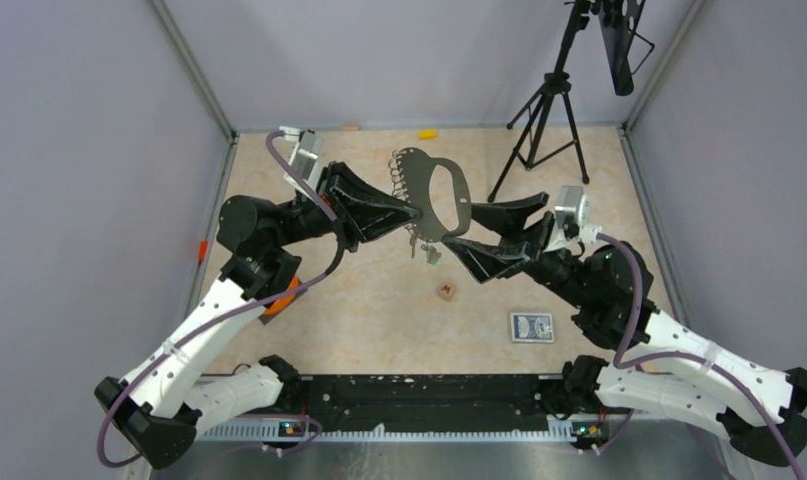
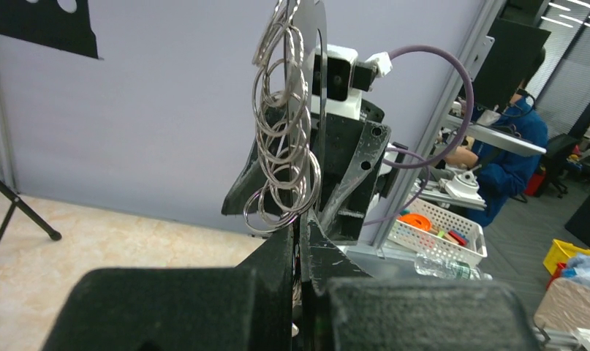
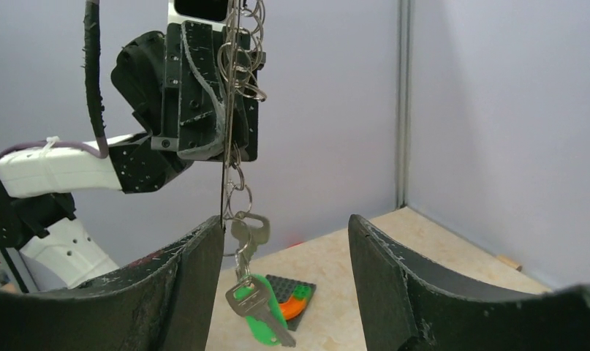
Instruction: Remove the keys from the keyring
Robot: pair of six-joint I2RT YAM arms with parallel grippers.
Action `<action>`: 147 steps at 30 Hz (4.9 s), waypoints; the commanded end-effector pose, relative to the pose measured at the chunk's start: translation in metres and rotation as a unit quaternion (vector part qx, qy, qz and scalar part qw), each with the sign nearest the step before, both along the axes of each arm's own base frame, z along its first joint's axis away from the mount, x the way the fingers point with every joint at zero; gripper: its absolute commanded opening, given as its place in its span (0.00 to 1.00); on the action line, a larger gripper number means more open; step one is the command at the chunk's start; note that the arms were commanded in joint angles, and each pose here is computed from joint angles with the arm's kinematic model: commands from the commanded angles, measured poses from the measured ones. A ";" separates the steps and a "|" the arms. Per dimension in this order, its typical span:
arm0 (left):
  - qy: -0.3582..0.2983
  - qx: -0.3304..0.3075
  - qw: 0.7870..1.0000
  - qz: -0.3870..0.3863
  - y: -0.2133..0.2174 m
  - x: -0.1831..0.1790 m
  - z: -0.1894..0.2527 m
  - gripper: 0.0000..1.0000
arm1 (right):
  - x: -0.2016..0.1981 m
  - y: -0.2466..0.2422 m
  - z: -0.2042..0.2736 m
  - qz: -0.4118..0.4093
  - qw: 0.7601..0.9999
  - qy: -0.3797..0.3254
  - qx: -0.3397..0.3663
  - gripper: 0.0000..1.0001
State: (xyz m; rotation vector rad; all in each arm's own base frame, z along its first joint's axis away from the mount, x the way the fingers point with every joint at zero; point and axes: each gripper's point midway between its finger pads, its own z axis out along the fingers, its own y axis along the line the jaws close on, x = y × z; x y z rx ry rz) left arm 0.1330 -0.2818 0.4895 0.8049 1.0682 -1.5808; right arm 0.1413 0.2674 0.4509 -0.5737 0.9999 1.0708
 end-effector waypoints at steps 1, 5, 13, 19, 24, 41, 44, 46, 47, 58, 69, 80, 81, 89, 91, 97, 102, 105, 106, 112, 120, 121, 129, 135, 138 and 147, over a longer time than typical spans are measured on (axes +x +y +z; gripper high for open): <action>-0.029 -0.029 0.999 0.004 0.005 -0.006 0.016 0.00 | -0.007 0.000 0.027 0.031 0.997 0.004 0.065 0.61; -0.024 -0.027 0.999 0.006 0.004 -0.004 0.014 0.00 | -0.013 0.004 0.034 0.056 0.995 -0.005 0.084 0.55; -0.021 -0.028 0.999 0.012 0.003 0.000 0.013 0.00 | -0.017 0.011 0.034 0.077 0.994 -0.006 0.082 0.39; -0.017 -0.029 0.999 0.012 0.002 0.002 0.011 0.00 | -0.010 0.020 0.029 0.075 0.994 0.002 0.076 0.24; -0.016 -0.032 0.999 0.017 0.003 0.003 0.009 0.00 | -0.010 0.023 0.031 0.080 0.994 0.000 0.076 0.00; -0.012 -0.051 0.998 0.025 0.003 0.007 0.008 0.40 | -0.018 0.027 0.031 0.105 0.992 -0.009 0.074 0.00; -0.011 -0.052 0.998 0.016 0.002 0.006 0.008 0.31 | -0.018 0.029 0.030 0.108 0.991 -0.005 0.073 0.00; -0.010 -0.051 0.999 0.010 0.001 0.005 0.007 0.21 | -0.018 0.029 0.030 0.108 0.991 -0.005 0.075 0.00; -0.010 -0.051 0.999 0.008 0.001 0.005 0.007 0.16 | -0.018 0.029 0.031 0.108 0.991 -0.005 0.076 0.00; -0.008 -0.050 0.999 0.008 0.001 0.004 0.007 0.00 | -0.013 0.023 0.034 0.090 0.992 -0.003 0.088 0.02; -0.007 -0.051 0.998 0.020 0.002 0.008 0.015 0.00 | -0.021 0.006 0.017 0.059 0.997 -0.035 0.026 0.54; -0.008 -0.045 0.999 0.000 0.000 0.002 0.014 0.00 | 0.001 0.020 0.000 0.034 0.999 0.017 -0.006 0.57; -0.010 -0.044 0.999 -0.003 0.001 0.000 0.014 0.00 | 0.002 0.022 -0.001 0.035 0.999 0.020 -0.012 0.58; -0.027 -0.054 0.998 0.005 0.005 -0.002 0.019 0.00 | 0.002 0.031 -0.006 0.054 0.998 0.038 -0.009 0.60; -0.028 -0.060 0.998 0.005 0.005 -0.002 0.021 0.00 | 0.000 0.034 -0.008 0.068 0.997 0.045 0.012 0.59; -0.030 -0.072 0.997 0.012 0.006 0.000 0.026 0.00 | -0.008 0.045 -0.008 0.113 0.991 0.049 0.047 0.54; -0.034 -0.082 0.996 0.022 0.008 0.002 0.030 0.00 | -0.008 0.055 -0.014 0.131 0.989 0.053 0.039 0.52; -0.034 -0.086 0.995 0.026 0.009 0.003 0.032 0.00 | -0.009 0.059 -0.018 0.140 0.988 0.055 0.036 0.47; -0.034 -0.087 0.995 0.028 0.009 0.004 0.033 0.00 | -0.009 0.061 -0.020 0.142 0.988 0.058 0.035 0.46; -0.032 -0.091 0.995 0.029 0.009 0.005 0.033 0.00 | -0.009 0.064 -0.021 0.147 0.986 0.059 0.041 0.33; -0.028 -0.091 0.995 0.033 0.008 0.007 0.030 0.07 | -0.013 0.060 -0.008 0.150 0.987 0.035 0.049 0.00; -0.027 -0.091 0.995 0.033 0.008 0.007 0.029 0.15 | -0.012 0.056 -0.004 0.143 0.987 0.034 0.059 0.00; -0.020 -0.087 0.995 0.039 0.010 0.007 0.020 0.44 | -0.009 0.021 0.027 0.095 0.987 0.025 0.130 0.00; -0.018 -0.086 0.995 0.046 0.012 0.008 0.019 0.46 | -0.013 0.008 0.041 0.090 0.984 0.014 0.155 0.00; -0.016 -0.083 0.995 0.048 0.011 0.009 0.017 0.46 | -0.016 0.004 0.046 0.092 0.982 0.010 0.162 0.00; -0.013 -0.078 0.996 0.032 0.007 0.007 0.012 0.66 | -0.018 -0.009 0.058 0.084 0.978 0.002 0.193 0.00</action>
